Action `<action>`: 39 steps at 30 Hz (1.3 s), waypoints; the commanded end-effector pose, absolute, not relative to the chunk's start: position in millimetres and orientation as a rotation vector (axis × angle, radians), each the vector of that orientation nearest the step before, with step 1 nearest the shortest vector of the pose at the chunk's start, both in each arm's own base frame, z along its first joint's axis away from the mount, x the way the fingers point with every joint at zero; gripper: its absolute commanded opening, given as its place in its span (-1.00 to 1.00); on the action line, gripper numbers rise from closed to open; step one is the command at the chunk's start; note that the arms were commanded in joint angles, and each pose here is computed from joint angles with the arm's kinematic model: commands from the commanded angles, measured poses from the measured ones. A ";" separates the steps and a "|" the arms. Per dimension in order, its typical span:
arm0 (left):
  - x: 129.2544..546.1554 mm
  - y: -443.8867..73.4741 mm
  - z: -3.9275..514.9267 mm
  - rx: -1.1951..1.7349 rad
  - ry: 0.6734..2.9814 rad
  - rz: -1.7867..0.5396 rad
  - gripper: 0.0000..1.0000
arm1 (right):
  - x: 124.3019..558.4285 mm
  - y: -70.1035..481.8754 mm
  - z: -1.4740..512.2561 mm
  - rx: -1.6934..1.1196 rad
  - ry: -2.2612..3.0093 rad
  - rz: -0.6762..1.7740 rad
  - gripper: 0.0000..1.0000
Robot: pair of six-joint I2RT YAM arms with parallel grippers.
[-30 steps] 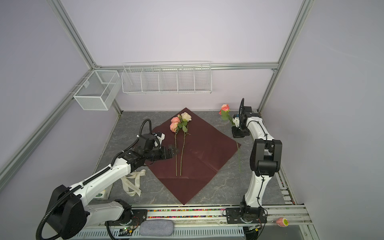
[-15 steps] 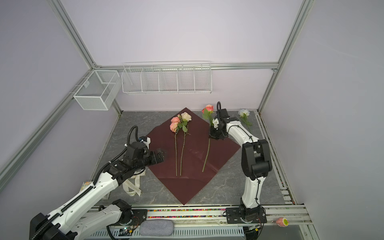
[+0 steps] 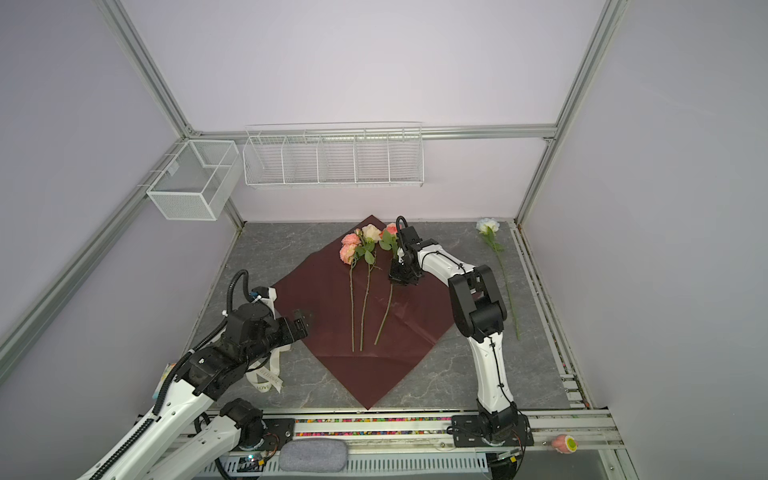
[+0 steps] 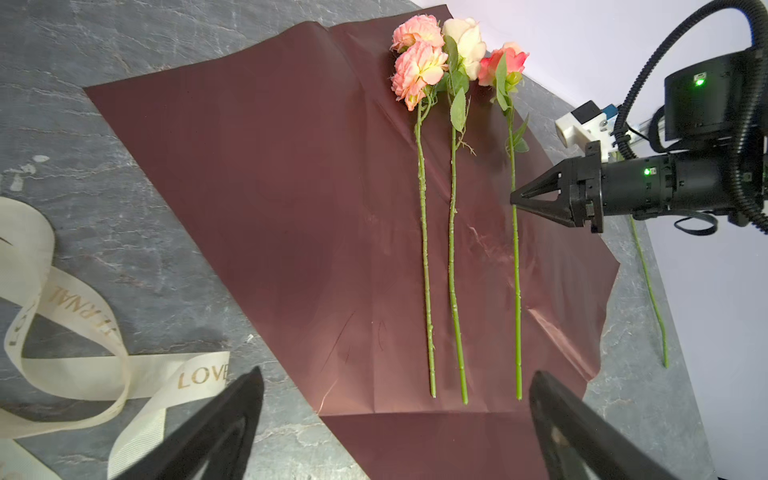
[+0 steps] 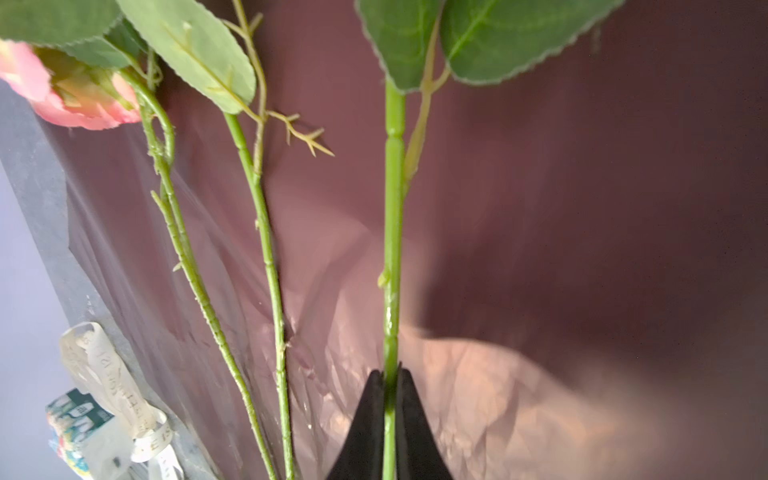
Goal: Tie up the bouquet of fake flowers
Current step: 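Lay the pink rose on the paper beside the other two stems with the right gripper, then grasp the white flower with the right gripper while the left gripper reaches the flower heads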
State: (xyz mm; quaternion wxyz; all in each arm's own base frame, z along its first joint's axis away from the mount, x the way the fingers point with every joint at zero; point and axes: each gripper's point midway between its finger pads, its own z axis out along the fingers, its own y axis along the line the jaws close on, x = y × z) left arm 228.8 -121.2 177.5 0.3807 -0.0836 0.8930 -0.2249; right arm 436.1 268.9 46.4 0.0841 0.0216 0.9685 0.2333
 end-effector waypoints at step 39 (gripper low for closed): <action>295.1 -355.6 160.4 0.314 2.482 -1.000 0.99 | 466.9 -128.3 79.9 0.515 2.720 -0.032 -0.19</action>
